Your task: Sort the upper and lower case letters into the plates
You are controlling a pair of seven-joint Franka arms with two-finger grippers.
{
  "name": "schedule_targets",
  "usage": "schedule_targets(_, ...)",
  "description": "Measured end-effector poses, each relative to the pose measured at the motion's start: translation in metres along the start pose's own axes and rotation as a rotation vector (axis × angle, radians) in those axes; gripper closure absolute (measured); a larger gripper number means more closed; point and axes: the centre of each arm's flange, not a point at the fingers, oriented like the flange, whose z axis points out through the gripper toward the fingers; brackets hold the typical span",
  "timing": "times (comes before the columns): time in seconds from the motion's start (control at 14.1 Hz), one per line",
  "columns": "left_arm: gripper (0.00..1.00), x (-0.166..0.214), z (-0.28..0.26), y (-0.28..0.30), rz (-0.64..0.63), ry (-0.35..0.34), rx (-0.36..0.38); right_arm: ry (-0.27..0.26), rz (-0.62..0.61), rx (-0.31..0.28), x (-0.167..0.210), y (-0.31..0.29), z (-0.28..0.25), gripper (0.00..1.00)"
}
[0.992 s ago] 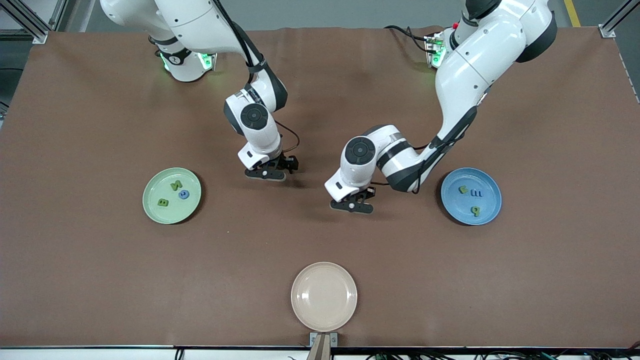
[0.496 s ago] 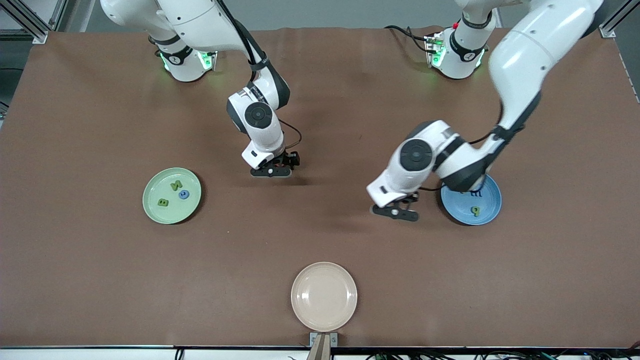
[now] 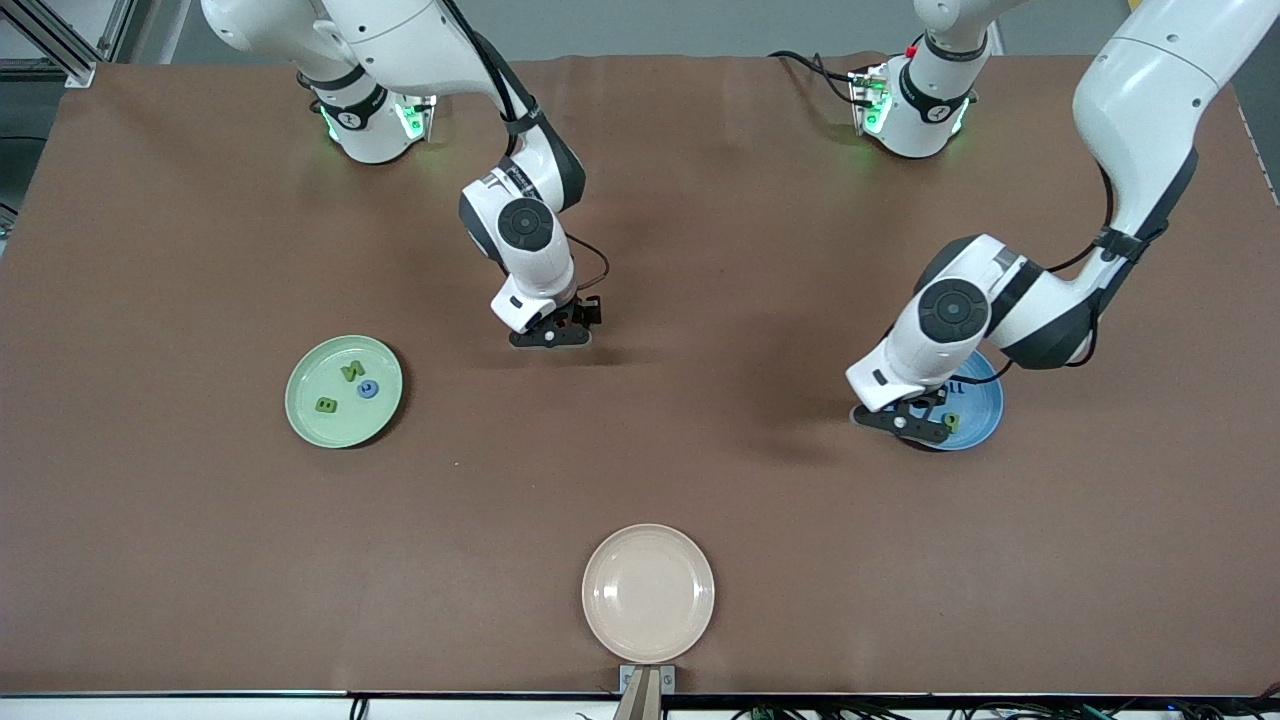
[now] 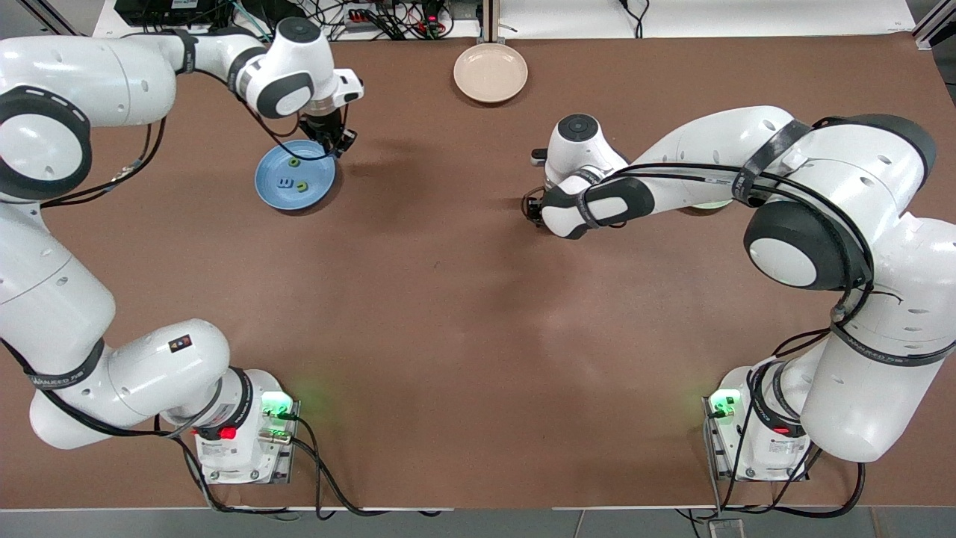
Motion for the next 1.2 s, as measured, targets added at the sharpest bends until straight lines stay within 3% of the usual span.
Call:
schedule_targets(0.21, 0.73, -0.015, 0.02, -0.027, 0.032, 0.011, 0.011, 0.002, -0.001, 0.004, 0.0, -0.001, -0.006, 0.56)
schedule_targets(0.64, 0.73, -0.028, 0.042, -0.038, 0.055, 0.007, 0.012, -0.002, 0.002, 0.0, 0.001, 0.0, -0.006, 0.58)
schedule_targets(0.85, 0.73, -0.028, 0.042, -0.037, 0.055, 0.014, 0.008, -0.058, 0.028, -0.04, 0.012, 0.022, -0.018, 0.58)
schedule_targets(0.92, 0.68, -0.028, 0.042, -0.038, 0.055, 0.016, 0.008, -0.082, 0.019, -0.048, 0.02, 0.035, -0.03, 0.58)
schedule_targets(1.2, 0.28, -0.027, 0.041, -0.044, 0.043, 0.024, 0.006, -0.143, -0.007, -0.021, 0.061, 0.118, -0.104, 0.58)
